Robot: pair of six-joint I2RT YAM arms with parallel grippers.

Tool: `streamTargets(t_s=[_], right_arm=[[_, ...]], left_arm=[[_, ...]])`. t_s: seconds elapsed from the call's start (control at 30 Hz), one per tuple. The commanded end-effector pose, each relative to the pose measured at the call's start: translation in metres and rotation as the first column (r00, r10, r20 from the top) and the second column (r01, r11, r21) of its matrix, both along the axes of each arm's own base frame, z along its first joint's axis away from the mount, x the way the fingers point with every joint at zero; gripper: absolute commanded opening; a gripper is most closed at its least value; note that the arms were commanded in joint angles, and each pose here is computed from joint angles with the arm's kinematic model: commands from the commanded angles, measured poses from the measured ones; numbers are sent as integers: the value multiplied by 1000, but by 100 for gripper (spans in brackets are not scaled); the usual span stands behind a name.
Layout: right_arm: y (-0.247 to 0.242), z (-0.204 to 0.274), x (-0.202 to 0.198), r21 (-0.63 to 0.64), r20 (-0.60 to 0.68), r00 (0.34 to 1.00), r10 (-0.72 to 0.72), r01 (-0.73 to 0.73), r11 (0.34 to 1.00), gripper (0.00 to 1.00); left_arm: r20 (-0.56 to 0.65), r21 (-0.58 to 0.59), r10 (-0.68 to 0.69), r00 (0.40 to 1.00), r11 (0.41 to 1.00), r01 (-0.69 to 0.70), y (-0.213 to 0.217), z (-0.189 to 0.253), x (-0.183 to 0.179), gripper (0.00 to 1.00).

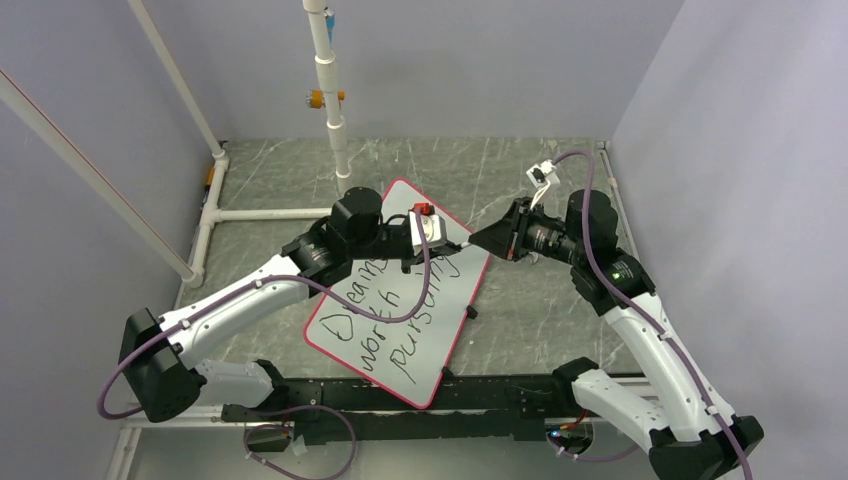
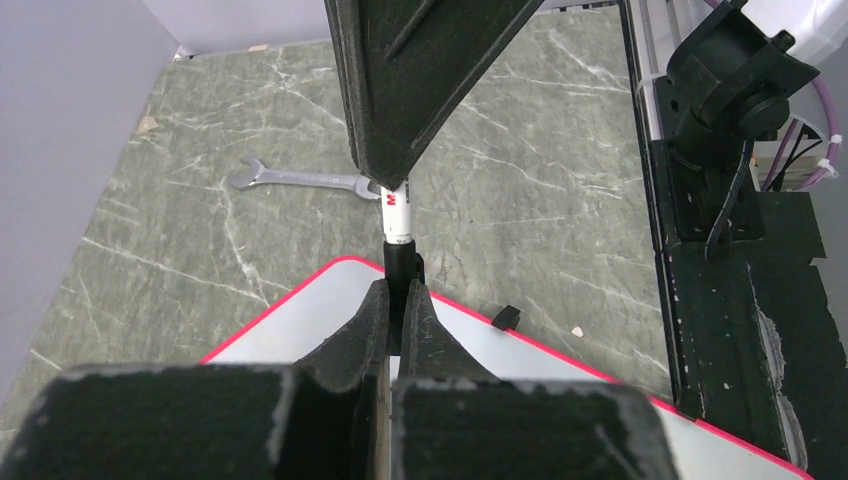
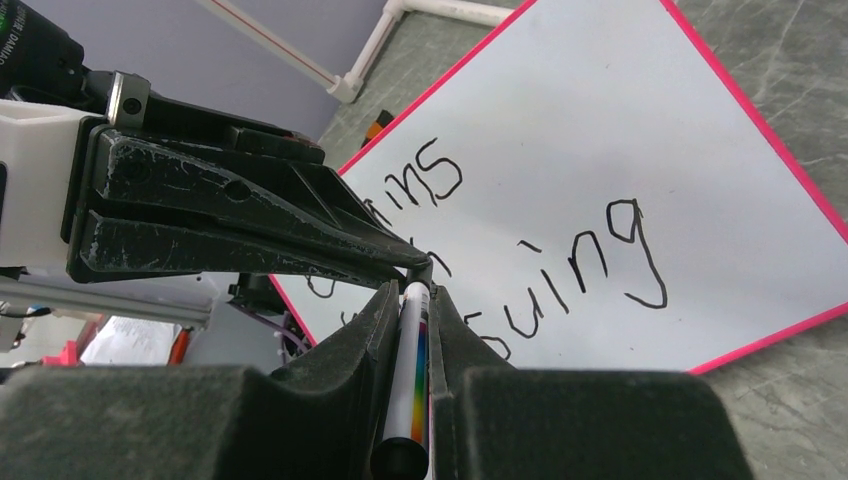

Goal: Write a sentence on the whiteboard
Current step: Insert the whiteboard marker without the cap into the pen cap.

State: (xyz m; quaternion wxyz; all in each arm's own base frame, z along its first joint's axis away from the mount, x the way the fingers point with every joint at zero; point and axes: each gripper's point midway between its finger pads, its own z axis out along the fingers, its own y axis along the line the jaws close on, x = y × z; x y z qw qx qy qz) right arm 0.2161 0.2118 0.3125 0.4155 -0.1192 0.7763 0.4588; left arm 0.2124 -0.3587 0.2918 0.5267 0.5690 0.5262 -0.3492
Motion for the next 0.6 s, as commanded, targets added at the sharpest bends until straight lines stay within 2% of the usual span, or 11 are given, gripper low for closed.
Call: streamTargets(t_s=[0.0, 0.57], right_arm=[[7, 3, -3, 28, 26, 998, 54, -55, 998, 0], [16, -4, -7, 82, -15, 994, 106, -105, 991, 0]], left_arm=[[27, -57, -26, 999, 998, 27, -3, 17, -3, 0], [29, -67, -43, 999, 997, 45, -4, 21, -7, 0]])
